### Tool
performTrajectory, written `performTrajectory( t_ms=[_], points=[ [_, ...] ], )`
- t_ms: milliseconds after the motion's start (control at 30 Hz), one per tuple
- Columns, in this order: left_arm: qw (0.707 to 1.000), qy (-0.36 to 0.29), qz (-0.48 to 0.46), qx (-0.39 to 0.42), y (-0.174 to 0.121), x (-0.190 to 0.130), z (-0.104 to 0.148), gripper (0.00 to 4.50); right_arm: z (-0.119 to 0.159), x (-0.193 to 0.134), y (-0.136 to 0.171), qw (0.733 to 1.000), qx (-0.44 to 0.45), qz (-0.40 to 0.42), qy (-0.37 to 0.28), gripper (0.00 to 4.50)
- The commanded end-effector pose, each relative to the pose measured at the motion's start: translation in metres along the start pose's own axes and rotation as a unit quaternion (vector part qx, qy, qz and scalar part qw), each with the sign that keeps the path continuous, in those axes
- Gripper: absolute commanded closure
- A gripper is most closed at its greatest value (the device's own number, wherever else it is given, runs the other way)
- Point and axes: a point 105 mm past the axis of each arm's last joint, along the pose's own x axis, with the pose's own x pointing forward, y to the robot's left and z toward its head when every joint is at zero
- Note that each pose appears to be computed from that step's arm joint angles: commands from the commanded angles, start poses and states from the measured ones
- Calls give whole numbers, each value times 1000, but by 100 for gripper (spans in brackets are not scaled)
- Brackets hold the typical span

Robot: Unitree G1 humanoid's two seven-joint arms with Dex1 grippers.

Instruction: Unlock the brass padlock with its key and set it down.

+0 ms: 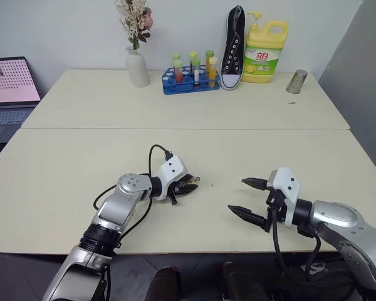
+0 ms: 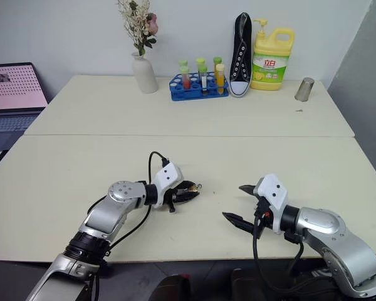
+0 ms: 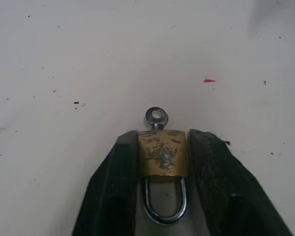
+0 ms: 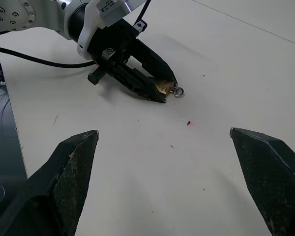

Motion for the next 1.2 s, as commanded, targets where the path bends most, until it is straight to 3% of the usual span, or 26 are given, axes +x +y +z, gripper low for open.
performTrajectory(
  t_ms=[33,167,333,467,600,800,1200],
  points=[
    [1000,20,-1,6,-1,-4,-13,352,9,-2,0,1000,-16,1,-14,0],
    [994,-70,-31,77,-10,-6,25,352,10,-3,0,1000,-16,-2,-16,0],
    [966,-158,-51,196,-20,-13,62,352,10,-7,0,1000,-15,-5,-17,0],
    [880,-200,-47,429,-30,-26,84,352,13,-13,-3,1000,-6,-7,-27,0],
    [809,-243,-30,534,-36,-36,89,352,19,-13,-4,999,7,1,-39,0],
    [760,-272,-2,590,-35,-40,87,352,33,-6,-5,996,52,16,-75,0],
    [753,-281,21,595,-35,-41,83,352,37,24,0,989,111,71,-73,0]
  ],
)
